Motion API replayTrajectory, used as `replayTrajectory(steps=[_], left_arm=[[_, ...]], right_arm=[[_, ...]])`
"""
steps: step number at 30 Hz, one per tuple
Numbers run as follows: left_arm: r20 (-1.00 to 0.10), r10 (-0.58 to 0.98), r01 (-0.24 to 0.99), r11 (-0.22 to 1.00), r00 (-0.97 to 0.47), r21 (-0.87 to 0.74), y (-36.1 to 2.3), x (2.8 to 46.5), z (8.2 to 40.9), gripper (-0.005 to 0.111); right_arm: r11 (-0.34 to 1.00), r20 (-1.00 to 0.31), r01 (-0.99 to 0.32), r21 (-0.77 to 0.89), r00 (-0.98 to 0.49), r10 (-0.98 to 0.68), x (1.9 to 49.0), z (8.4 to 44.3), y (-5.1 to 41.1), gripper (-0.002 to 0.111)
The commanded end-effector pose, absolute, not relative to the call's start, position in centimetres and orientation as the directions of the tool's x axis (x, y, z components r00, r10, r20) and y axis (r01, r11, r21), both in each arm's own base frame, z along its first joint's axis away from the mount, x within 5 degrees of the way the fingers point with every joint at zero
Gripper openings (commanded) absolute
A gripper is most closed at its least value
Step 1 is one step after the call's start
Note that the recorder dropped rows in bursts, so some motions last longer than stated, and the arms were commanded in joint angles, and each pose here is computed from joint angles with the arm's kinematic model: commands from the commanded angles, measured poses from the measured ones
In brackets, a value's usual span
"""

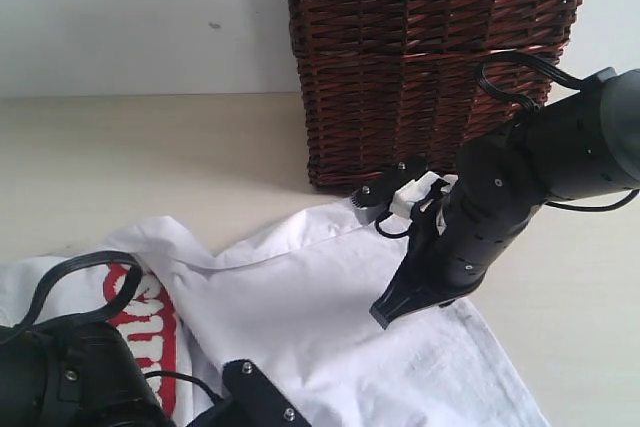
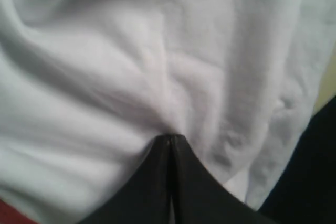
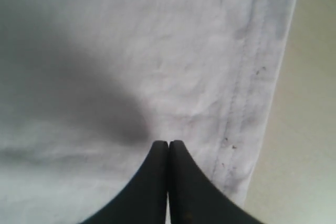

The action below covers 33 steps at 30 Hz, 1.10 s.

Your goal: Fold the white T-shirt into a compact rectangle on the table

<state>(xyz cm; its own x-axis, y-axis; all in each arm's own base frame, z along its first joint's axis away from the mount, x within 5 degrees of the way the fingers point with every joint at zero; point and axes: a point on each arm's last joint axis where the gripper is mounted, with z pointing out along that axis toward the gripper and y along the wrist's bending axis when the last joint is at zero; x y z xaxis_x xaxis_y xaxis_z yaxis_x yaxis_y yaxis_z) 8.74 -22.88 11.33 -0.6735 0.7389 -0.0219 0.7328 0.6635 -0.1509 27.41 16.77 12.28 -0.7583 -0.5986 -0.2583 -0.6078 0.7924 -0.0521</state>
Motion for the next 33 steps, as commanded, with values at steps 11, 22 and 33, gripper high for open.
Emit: replayTrajectory(steps=[11,22,33], left_arm=[[0.092,0.815,0.797,0.578,-0.572,-0.172,-22.2,6.9,10.4,0.0],[0.244,0.833,0.814,0.545,-0.497,-0.202,-20.8,5.7,10.4,0.0],[0.195,0.87,0.841,0.49,-0.453,-0.228,-20.3,5.4,9.7,0.0]], right_arm=[[0.784,-0.203,-0.619,-0.045,-0.763,-0.614,27.7,10.3,16.2,0.0],[0.766,-0.128,-0.64,-0.061,-0.756,-0.641,29.8,8.8,17.2,0.0],[0.802,-0.123,-0.59,-0.087,-0.793,-0.597,32.5,10.5,15.5,0.0]])
